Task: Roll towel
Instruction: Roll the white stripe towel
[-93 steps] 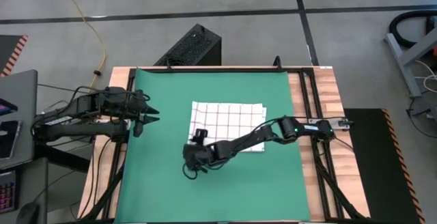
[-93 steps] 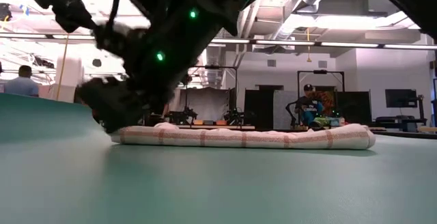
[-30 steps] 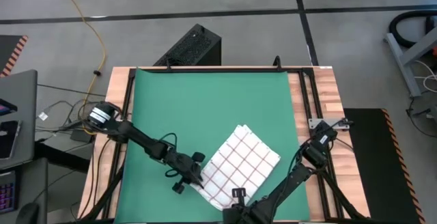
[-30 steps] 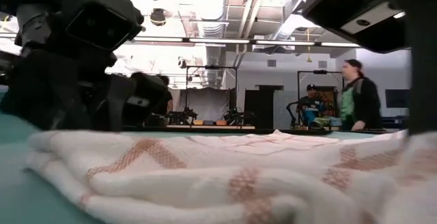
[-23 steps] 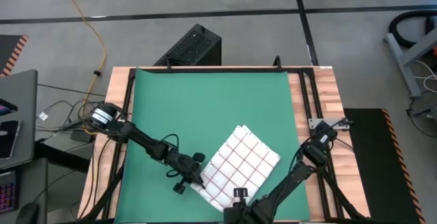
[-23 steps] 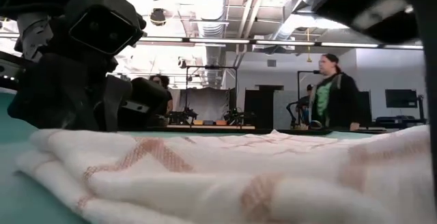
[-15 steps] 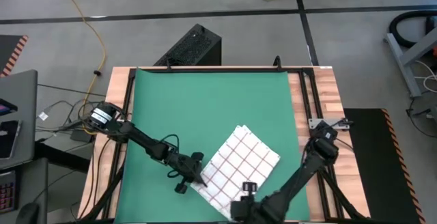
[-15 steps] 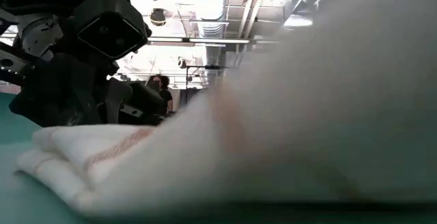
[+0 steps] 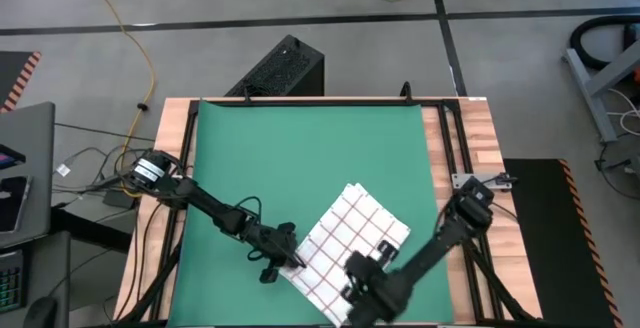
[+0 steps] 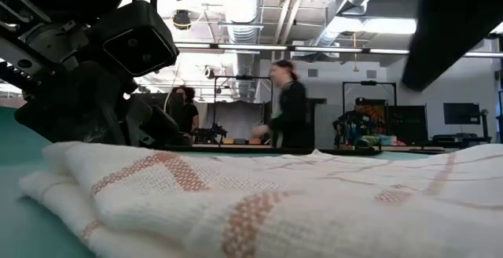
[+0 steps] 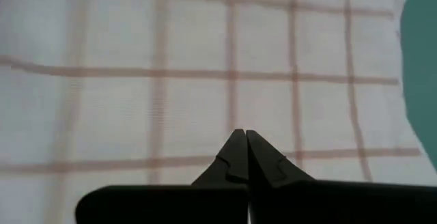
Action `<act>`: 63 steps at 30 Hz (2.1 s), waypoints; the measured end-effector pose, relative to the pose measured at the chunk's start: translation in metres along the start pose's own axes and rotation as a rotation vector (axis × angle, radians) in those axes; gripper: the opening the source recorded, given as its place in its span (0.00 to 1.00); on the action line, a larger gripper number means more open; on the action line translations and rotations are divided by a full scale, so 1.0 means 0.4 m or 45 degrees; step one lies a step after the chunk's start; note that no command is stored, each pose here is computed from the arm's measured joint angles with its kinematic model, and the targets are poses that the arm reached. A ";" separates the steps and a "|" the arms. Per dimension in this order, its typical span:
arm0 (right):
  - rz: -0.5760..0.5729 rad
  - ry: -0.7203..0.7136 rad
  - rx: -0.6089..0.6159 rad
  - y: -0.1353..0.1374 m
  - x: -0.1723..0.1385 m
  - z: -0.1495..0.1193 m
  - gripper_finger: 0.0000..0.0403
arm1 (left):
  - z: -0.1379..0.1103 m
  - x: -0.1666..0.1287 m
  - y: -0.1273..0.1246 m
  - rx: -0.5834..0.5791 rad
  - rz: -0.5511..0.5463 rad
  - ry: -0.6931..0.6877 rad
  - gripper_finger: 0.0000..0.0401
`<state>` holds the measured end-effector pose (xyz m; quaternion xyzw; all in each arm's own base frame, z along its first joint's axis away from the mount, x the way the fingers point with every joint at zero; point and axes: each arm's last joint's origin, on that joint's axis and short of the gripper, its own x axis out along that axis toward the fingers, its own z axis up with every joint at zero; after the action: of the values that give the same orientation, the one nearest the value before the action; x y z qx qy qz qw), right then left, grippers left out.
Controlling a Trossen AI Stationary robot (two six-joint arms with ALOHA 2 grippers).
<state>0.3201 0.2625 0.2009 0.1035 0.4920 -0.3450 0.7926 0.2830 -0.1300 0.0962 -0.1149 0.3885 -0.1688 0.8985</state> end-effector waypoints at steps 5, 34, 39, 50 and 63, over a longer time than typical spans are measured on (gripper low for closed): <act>-0.114 0.120 0.006 -0.033 0.095 0.046 0.01 | 0.001 0.000 0.001 -0.029 0.000 -0.004 0.00; -0.036 -0.007 -0.357 -0.241 0.346 0.402 0.00 | 0.014 -0.063 -0.002 0.063 0.113 0.084 0.00; 0.144 -0.112 -0.412 -0.294 0.139 0.417 0.00 | 0.027 -0.086 -0.003 0.109 0.135 0.062 0.00; 0.683 -0.244 -0.749 -0.268 -0.125 0.145 0.18 | 0.078 -0.127 -0.023 0.160 0.137 -0.144 0.03; 0.758 -0.443 -0.853 -0.083 0.039 0.028 0.54 | 0.072 -0.139 -0.030 0.154 0.109 -0.091 0.21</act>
<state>0.3107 0.2253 0.1989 -0.0805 0.3851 0.0623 0.9172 0.2660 -0.1171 0.1563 -0.0499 0.3500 -0.1492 0.9235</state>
